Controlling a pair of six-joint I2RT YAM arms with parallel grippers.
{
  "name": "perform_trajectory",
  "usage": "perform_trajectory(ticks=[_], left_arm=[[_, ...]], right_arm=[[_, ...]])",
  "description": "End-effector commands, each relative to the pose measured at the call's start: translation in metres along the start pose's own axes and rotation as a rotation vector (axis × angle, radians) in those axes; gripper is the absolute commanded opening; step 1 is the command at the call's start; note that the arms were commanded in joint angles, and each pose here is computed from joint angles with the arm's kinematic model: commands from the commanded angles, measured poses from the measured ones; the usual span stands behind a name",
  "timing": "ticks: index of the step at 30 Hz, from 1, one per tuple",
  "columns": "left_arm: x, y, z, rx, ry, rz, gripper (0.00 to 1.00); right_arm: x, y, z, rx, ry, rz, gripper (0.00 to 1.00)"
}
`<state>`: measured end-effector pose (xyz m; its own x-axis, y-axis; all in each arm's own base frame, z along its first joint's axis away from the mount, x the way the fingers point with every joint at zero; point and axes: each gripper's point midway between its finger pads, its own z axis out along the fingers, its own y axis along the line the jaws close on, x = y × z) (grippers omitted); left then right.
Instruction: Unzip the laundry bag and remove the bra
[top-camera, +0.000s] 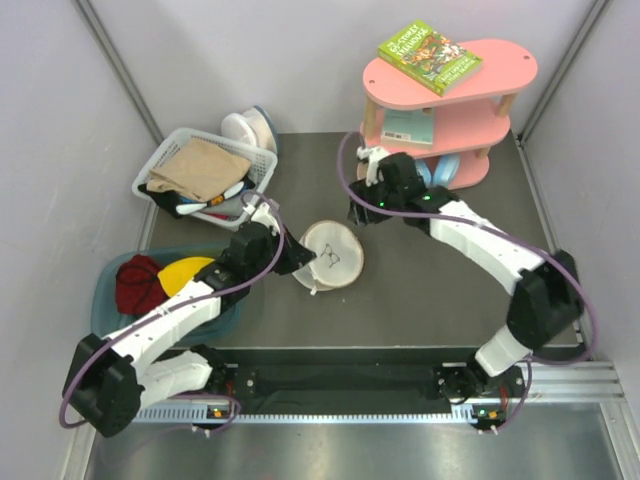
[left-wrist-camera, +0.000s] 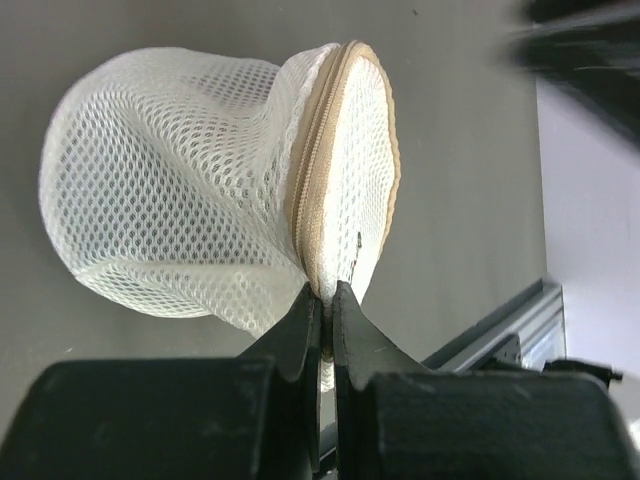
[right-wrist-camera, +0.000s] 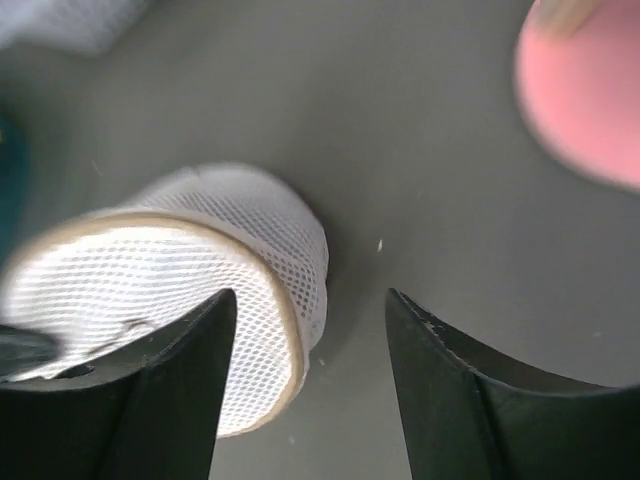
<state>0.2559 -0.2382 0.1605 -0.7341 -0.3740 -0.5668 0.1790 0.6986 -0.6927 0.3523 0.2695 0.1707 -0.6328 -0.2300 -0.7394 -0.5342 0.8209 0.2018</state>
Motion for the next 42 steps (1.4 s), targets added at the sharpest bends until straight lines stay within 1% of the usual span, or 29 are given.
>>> perform_trajectory(ticks=[1, 2, 3, 4, 6, 8, 9, 11, 12, 14, 15, 16, 18, 20, 21, 25, 28, 30, 36, 37, 42], left_arm=[[-0.028, -0.006, -0.007, -0.088, -0.077, -0.058, 0.0], [-0.03, -0.006, -0.006, -0.101, -0.077, -0.077, 0.0], [-0.037, -0.004, -0.005, -0.131, -0.104, -0.092, 0.0], [-0.04, -0.002, -0.004, -0.147, -0.116, -0.111, 0.0], [-0.046, -0.004, 0.0, -0.16, -0.136, -0.156, 0.0], [-0.051, -0.006, 0.005, -0.163, -0.15, -0.201, 0.0], [-0.052, -0.007, 0.006, -0.162, -0.153, -0.211, 0.0], [-0.057, -0.012, 0.01, -0.15, -0.163, -0.229, 0.0], [-0.059, -0.014, 0.011, -0.147, -0.168, -0.232, 0.0], [-0.063, -0.015, 0.014, -0.14, -0.181, -0.24, 0.0], [-0.065, -0.016, 0.015, -0.136, -0.189, -0.243, 0.0], [-0.065, -0.018, 0.016, -0.123, -0.19, -0.248, 0.0], [-0.065, -0.017, 0.018, -0.119, -0.189, -0.256, 0.0], [-0.065, -0.016, 0.021, -0.111, -0.178, -0.272, 0.0], [-0.064, -0.016, 0.022, -0.108, -0.175, -0.277, 0.0], [-0.058, -0.015, 0.025, -0.09, -0.157, -0.312, 0.0], [-0.055, -0.016, 0.026, -0.075, -0.15, -0.331, 0.0], [-0.056, -0.016, 0.025, -0.072, -0.153, -0.331, 0.0], [-0.051, -0.012, 0.026, -0.074, -0.147, -0.342, 0.0], [-0.047, -0.016, 0.026, -0.058, -0.118, -0.346, 0.0], [-0.044, -0.019, 0.026, -0.046, -0.1, -0.343, 0.0]], right_arm=[[-0.07, -0.006, -0.09, 0.093, -0.349, 0.103, 0.63], [-0.069, 0.005, -0.097, 0.037, -0.363, 0.114, 0.62], [-0.064, 0.013, -0.107, -0.004, -0.387, 0.127, 0.62], [-0.058, 0.025, -0.109, -0.05, -0.383, 0.165, 0.62], [-0.041, 0.051, -0.113, -0.141, -0.371, 0.179, 0.61], [-0.028, 0.069, -0.111, -0.187, -0.349, 0.216, 0.6], [-0.014, 0.089, -0.107, -0.233, -0.317, 0.23, 0.6], [0.001, 0.105, -0.099, -0.266, -0.275, 0.239, 0.59], [0.012, 0.12, -0.096, -0.296, -0.241, 0.254, 0.59], [0.018, 0.135, -0.091, -0.343, -0.228, 0.278, 0.58], [0.029, 0.144, -0.085, -0.365, -0.196, 0.306, 0.58], [0.026, 0.152, -0.084, -0.396, -0.213, 0.317, 0.57], [0.039, 0.164, -0.074, -0.427, -0.171, 0.34, 0.56], [0.04, 0.171, -0.069, -0.438, -0.159, 0.343, 0.55], [0.047, 0.175, -0.061, -0.43, -0.132, 0.345, 0.55], [0.052, 0.172, -0.047, -0.388, -0.112, 0.361, 0.51], [0.055, 0.16, -0.038, -0.312, -0.114, 0.374, 0.49], [0.064, 0.154, -0.033, -0.265, -0.08, 0.369, 0.48], [0.065, 0.144, -0.027, -0.21, -0.098, 0.369, 0.48], [0.064, 0.141, -0.026, -0.196, -0.105, 0.371, 0.48], [0.058, 0.137, -0.02, -0.164, -0.127, 0.372, 0.47]])
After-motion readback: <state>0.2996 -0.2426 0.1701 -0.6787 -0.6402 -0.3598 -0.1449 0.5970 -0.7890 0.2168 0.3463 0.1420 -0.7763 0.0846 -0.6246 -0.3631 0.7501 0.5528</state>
